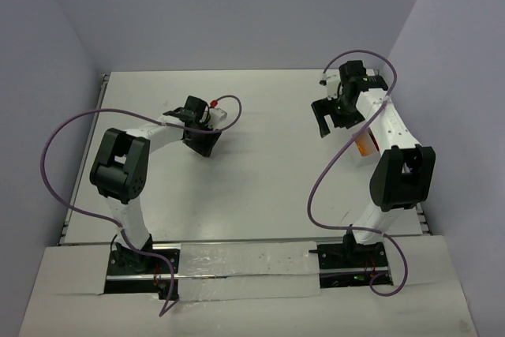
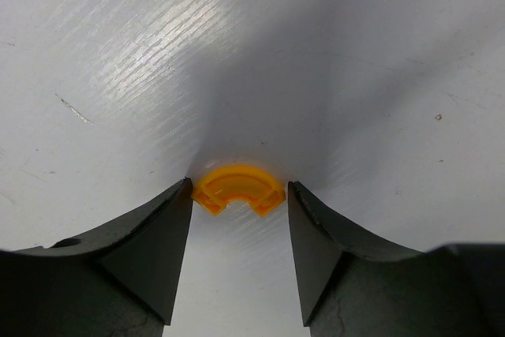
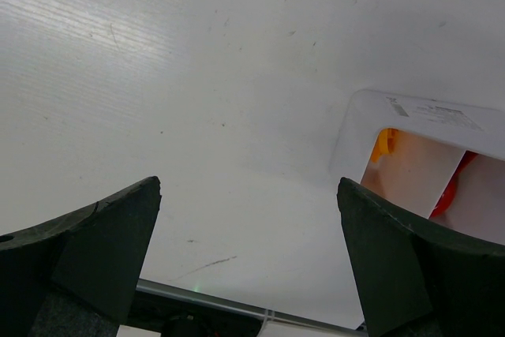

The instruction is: Sort the legos into containers by color

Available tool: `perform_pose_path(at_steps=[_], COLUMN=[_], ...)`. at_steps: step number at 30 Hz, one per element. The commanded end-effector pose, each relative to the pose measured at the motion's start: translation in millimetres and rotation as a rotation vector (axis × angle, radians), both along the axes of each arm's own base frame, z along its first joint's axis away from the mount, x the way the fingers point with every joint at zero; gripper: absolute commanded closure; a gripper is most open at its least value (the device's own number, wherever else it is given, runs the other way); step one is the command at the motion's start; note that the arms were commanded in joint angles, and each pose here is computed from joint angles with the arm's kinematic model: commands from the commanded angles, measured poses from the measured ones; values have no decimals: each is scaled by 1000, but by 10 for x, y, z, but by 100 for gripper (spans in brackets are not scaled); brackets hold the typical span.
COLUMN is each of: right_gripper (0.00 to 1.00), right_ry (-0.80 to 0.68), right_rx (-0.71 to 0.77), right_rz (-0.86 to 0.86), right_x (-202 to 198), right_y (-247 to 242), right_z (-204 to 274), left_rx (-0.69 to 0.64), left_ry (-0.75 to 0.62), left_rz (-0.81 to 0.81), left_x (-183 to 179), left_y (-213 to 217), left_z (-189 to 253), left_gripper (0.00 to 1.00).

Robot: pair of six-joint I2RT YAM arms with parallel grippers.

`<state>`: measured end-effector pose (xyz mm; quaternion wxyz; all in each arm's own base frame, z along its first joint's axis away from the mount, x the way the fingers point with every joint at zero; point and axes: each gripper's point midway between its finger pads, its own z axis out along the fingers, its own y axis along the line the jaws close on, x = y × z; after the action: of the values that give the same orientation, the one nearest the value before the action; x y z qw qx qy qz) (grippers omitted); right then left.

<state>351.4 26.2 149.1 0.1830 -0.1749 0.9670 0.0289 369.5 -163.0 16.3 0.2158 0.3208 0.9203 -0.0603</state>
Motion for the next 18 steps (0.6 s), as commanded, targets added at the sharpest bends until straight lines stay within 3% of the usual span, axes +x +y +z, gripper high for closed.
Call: perform_pose_path(at_steps=[1,4,11,18], right_gripper=[0,0,0,0], right_ry=[-37,-57,-188,-181], right_rx=[48,109,419,713], right_rz=[13,32,132,179], right_x=[-11,-29,-90,-140], right_y=[124,233,775,1210], right_z=[119,205,650,973], left_rx=[-51,-80,-291,-518], left_ry=[-7,-34,-228,-464], left_rz=[-28,-36,-150,-405], left_x=[66,92,-11,-675], left_y=[-109,-161,-639,-1468], left_z=[84,236,1230,2372], left_gripper=[42,46,56,63])
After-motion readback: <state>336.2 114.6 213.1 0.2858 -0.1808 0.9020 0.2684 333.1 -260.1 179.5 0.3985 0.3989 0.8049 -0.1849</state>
